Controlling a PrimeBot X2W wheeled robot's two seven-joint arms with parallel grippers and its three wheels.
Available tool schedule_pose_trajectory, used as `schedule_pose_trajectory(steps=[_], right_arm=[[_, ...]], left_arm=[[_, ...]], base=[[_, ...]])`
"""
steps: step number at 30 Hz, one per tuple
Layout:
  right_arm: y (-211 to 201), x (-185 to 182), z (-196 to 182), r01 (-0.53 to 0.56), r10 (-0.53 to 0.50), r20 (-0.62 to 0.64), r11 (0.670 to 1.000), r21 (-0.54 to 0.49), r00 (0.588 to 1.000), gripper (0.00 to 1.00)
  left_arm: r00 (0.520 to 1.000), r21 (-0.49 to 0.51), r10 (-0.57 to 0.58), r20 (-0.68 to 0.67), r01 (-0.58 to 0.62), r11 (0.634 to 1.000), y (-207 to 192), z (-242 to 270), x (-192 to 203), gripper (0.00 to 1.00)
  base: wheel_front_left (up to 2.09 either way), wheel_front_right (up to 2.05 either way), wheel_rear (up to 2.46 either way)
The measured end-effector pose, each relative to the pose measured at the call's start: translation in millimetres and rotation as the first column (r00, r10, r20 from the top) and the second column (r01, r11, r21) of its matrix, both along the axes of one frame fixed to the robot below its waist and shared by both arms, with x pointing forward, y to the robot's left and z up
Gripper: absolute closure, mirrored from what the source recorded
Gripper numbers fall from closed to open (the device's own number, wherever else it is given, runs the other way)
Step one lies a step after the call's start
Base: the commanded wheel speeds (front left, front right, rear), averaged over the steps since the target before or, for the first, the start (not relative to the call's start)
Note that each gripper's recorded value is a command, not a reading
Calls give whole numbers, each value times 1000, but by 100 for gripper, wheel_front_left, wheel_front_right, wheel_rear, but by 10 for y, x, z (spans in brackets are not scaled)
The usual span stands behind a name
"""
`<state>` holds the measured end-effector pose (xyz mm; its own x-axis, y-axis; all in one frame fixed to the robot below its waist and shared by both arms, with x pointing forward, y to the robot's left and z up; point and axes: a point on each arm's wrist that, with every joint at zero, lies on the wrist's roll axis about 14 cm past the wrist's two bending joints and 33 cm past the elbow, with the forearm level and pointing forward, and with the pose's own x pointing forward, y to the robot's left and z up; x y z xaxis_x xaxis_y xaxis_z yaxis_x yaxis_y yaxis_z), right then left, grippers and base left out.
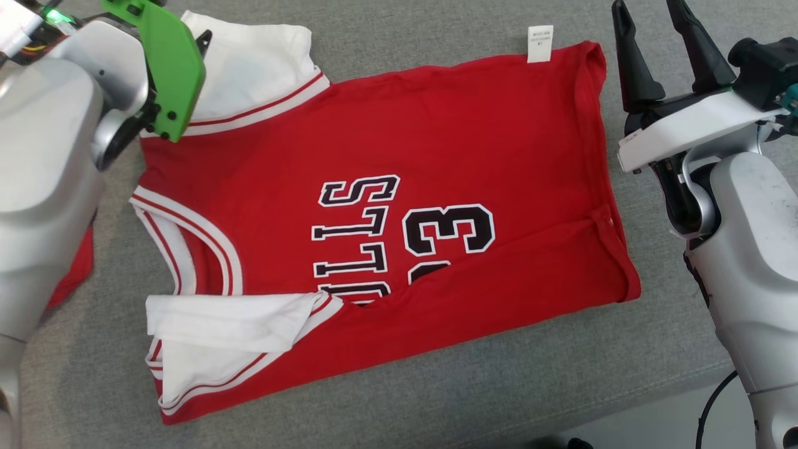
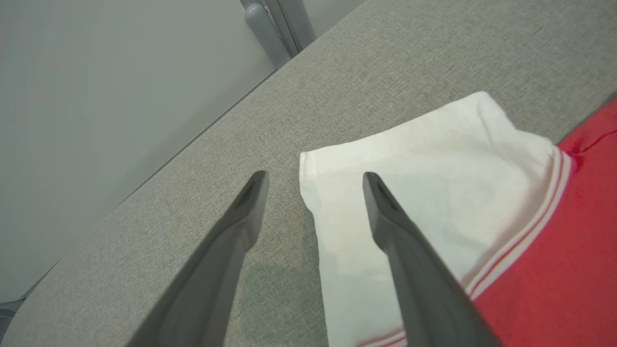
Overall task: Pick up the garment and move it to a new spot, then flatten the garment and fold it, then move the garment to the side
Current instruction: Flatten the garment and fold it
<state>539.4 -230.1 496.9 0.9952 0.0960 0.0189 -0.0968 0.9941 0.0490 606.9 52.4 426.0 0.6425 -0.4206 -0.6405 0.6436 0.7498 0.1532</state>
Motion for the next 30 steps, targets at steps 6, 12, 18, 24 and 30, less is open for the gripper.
schedule_pose_trajectory(steps=[6, 12, 18, 24, 30], right_arm=[[-49, 11, -152, 4, -4, -34, 1000, -4, 999, 0], [-118, 31, -234, 9, -10, -53, 1000, -14, 999, 0], [-172, 50, -234, 39, -36, -53, 998, 46, 998, 0], [-196, 62, -251, 35, -33, -58, 999, 33, 998, 0], [-196, 73, -279, 32, -30, -65, 999, 26, 997, 0]], left_arm=[[998, 38, -2, -55, 4, 999, 61, -220, 115, 0], [996, 69, 12, -93, -6, 998, 135, -386, 239, 0], [989, 62, 52, -139, -43, 997, 157, -525, 297, 0], [987, 31, 44, -157, -39, 999, 37, -546, 317, 0], [984, 46, 41, -172, -33, 998, 23, -597, 320, 0]], base=[[0, 0, 0], [0, 0, 0], [0, 0, 0], [0, 0, 0], [0, 0, 0]])
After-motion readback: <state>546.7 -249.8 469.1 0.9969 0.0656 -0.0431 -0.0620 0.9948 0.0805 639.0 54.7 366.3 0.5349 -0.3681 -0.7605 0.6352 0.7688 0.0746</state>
